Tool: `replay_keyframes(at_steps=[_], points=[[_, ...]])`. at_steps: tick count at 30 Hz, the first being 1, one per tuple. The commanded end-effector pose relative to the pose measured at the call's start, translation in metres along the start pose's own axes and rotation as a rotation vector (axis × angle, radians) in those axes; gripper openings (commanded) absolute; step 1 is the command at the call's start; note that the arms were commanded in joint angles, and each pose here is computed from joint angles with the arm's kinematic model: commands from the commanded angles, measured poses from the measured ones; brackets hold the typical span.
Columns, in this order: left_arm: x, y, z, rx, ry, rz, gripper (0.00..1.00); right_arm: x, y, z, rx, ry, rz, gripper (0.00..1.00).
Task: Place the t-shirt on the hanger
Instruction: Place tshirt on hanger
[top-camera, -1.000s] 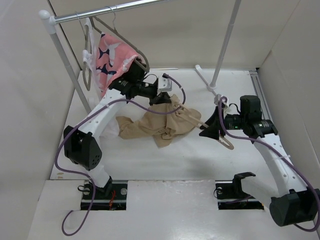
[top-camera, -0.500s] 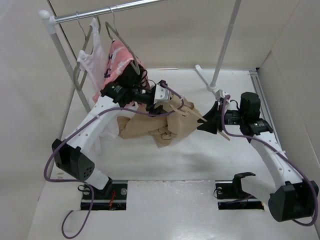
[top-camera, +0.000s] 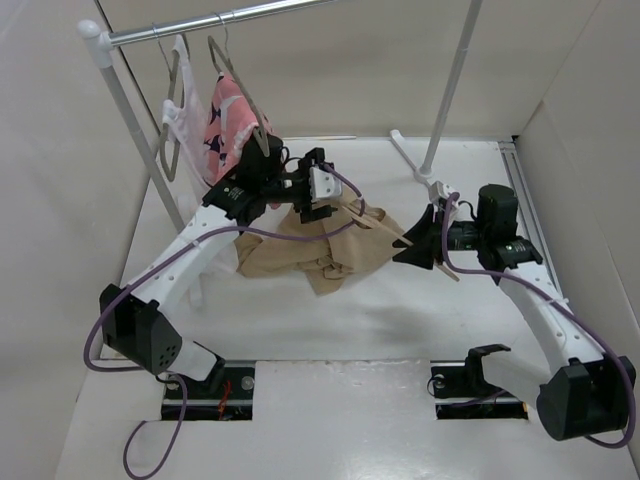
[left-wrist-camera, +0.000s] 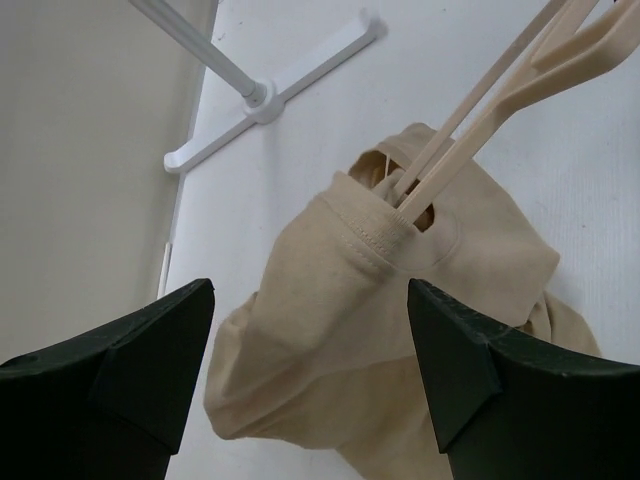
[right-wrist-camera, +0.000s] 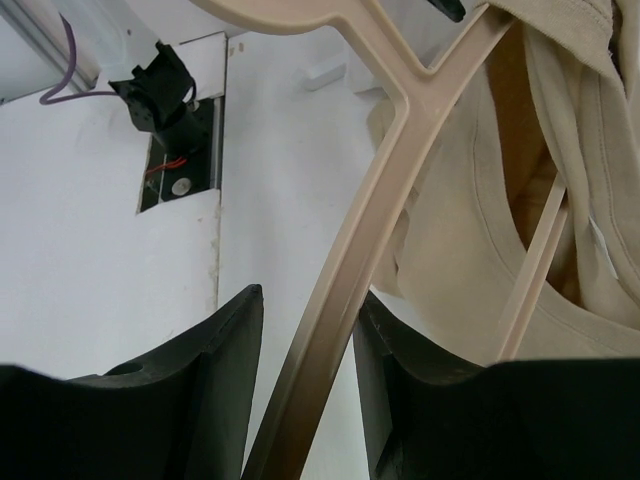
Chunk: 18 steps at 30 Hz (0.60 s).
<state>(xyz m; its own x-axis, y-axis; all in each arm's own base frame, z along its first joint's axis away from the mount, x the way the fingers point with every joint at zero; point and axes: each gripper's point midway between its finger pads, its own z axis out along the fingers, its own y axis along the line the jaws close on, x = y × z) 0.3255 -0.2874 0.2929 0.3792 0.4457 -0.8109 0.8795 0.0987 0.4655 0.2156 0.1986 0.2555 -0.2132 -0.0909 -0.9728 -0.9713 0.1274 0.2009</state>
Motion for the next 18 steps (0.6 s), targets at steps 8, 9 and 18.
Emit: replay_keyframes(at_steps=[8, 9, 18], points=[[0.027, -0.01, 0.017, 0.095, 0.055, 0.08, 0.75, -0.018, 0.002, 0.012, -0.093, -0.019, -0.12, 0.0], [0.033, -0.013, 0.02, 0.125, 0.075, 0.085, 0.73, -0.016, 0.002, 0.012, -0.095, -0.01, -0.099, 0.0], [0.066, -0.041, 0.024, 0.289, 0.148, 0.126, 0.24, -0.019, -0.003, 0.014, -0.113, 0.017, -0.129, 0.0]])
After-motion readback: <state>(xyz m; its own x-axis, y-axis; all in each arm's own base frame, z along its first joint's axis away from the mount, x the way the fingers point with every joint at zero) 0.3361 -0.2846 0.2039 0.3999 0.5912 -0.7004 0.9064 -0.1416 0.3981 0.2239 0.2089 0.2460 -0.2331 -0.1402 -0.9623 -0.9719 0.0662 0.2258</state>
